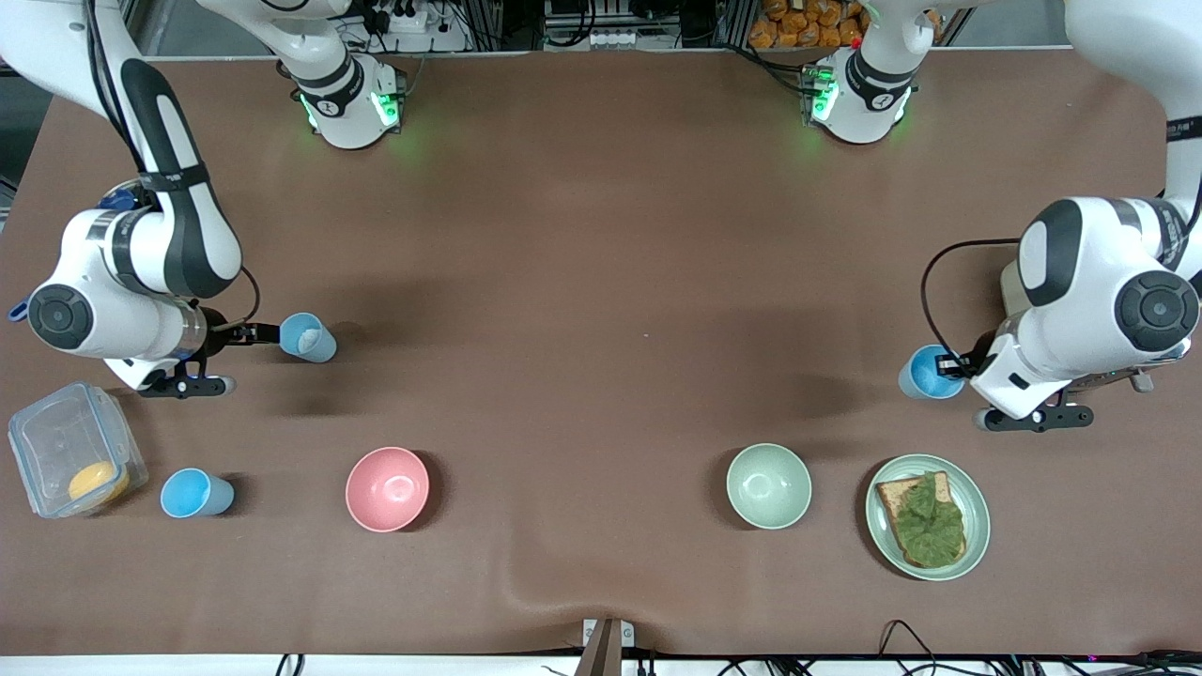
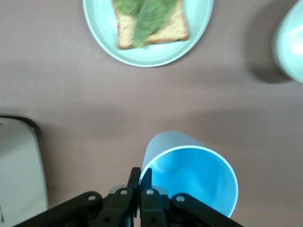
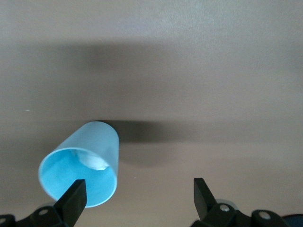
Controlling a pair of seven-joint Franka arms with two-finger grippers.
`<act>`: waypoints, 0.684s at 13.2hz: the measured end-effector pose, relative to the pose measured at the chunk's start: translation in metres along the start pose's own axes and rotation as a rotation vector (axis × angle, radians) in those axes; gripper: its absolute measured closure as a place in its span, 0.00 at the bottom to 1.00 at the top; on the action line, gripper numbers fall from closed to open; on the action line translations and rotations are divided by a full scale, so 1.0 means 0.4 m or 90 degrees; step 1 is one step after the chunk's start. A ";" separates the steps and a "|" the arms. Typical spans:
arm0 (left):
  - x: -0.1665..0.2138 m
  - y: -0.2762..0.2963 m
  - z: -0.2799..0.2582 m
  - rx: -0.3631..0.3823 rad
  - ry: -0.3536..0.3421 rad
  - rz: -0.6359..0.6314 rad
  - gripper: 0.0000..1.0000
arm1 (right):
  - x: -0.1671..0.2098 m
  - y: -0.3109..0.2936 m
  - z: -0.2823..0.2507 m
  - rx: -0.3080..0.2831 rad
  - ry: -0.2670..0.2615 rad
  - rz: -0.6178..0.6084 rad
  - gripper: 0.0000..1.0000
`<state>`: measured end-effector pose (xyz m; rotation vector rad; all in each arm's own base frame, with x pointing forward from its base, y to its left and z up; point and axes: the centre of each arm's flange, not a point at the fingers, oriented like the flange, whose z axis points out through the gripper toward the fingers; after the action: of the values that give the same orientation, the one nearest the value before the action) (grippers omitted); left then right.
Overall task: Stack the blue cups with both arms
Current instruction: 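Grasp the blue cup with the left gripper while the right gripper reaches another cup, then lift the cup with the left gripper while the right gripper grasps its cup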
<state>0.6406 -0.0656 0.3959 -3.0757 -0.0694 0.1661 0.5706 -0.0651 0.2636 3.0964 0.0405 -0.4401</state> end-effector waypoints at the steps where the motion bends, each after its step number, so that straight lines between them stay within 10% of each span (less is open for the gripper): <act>1: -0.005 0.043 -0.033 0.002 0.003 0.001 0.97 | 0.003 0.002 0.019 0.002 -0.006 0.000 0.00; 9: -0.099 0.366 -0.159 0.013 0.008 -0.163 0.97 | 0.002 -0.023 0.091 0.026 -0.030 0.001 0.07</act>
<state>0.6143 -0.2171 0.4542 -3.0106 -0.4550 0.1318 0.5611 -0.0564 0.2282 3.1244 0.0286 -0.5192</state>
